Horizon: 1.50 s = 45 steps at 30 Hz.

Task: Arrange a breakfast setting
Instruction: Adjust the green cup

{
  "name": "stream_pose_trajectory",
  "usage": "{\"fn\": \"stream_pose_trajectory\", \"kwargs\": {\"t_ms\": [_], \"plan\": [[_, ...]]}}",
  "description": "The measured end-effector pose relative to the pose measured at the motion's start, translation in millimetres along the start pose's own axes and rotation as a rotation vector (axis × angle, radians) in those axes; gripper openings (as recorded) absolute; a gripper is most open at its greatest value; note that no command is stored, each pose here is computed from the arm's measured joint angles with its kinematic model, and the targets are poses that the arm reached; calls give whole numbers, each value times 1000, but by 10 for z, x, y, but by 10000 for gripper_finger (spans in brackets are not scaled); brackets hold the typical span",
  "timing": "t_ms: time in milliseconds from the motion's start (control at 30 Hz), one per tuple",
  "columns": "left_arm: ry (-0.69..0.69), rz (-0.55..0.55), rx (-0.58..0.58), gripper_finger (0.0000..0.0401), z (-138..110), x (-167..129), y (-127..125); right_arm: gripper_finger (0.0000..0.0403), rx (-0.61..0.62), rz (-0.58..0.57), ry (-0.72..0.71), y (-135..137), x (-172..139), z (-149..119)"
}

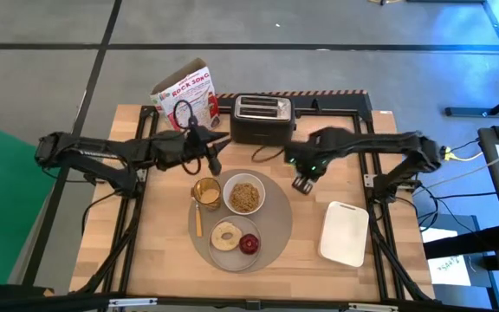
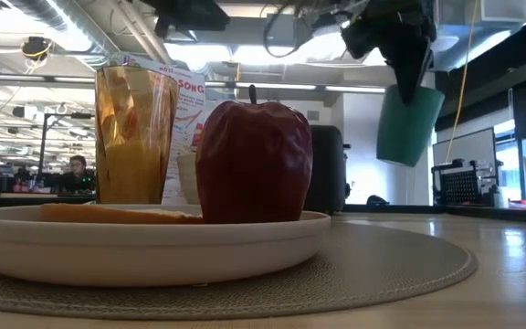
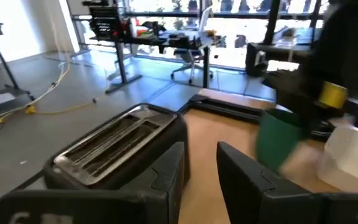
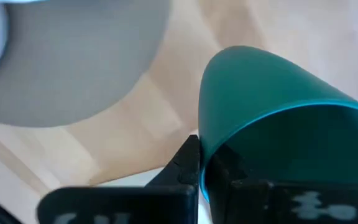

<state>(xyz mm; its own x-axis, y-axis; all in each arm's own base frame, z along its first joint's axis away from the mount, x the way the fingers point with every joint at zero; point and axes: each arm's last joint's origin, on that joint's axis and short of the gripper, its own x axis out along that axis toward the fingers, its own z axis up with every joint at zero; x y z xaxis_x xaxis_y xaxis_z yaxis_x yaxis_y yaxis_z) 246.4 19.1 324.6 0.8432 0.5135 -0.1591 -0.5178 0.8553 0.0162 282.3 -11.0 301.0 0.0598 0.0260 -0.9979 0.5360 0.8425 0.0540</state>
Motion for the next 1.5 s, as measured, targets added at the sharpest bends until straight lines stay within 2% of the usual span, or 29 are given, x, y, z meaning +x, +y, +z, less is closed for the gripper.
{"fn": "stream_pose_trajectory", "kwargs": {"t_ms": [233, 533, 733, 967, 1133, 1300, 1500], "plan": [[-20, 29, 24, 89, 88, -15, 276, 1, 0, 60, 99, 464, 211, 138], [10, -51, 48, 89, 74, 68, 482, 0, 123, 75, 146, 812, 447, 252], [11, 1, 88, 89, 78, 106, 626, 0, 158, 124, 104, 982, 537, 304], [11, 29, 77, 89, 83, 135, 776, 0, 182, 147, 163, 1039, 720, 372], [14, 45, 73, 89, 81, 143, 832, 0, 185, 104, 168, 1037, 794, 383], [15, 51, 72, 89, 81, 145, 851, 0, 206, -43, 188, 797, 734, 406], [19, 30, 73, 89, 76, 146, 849, 0, 174, -11, 156, 603, 700, 572]]}}
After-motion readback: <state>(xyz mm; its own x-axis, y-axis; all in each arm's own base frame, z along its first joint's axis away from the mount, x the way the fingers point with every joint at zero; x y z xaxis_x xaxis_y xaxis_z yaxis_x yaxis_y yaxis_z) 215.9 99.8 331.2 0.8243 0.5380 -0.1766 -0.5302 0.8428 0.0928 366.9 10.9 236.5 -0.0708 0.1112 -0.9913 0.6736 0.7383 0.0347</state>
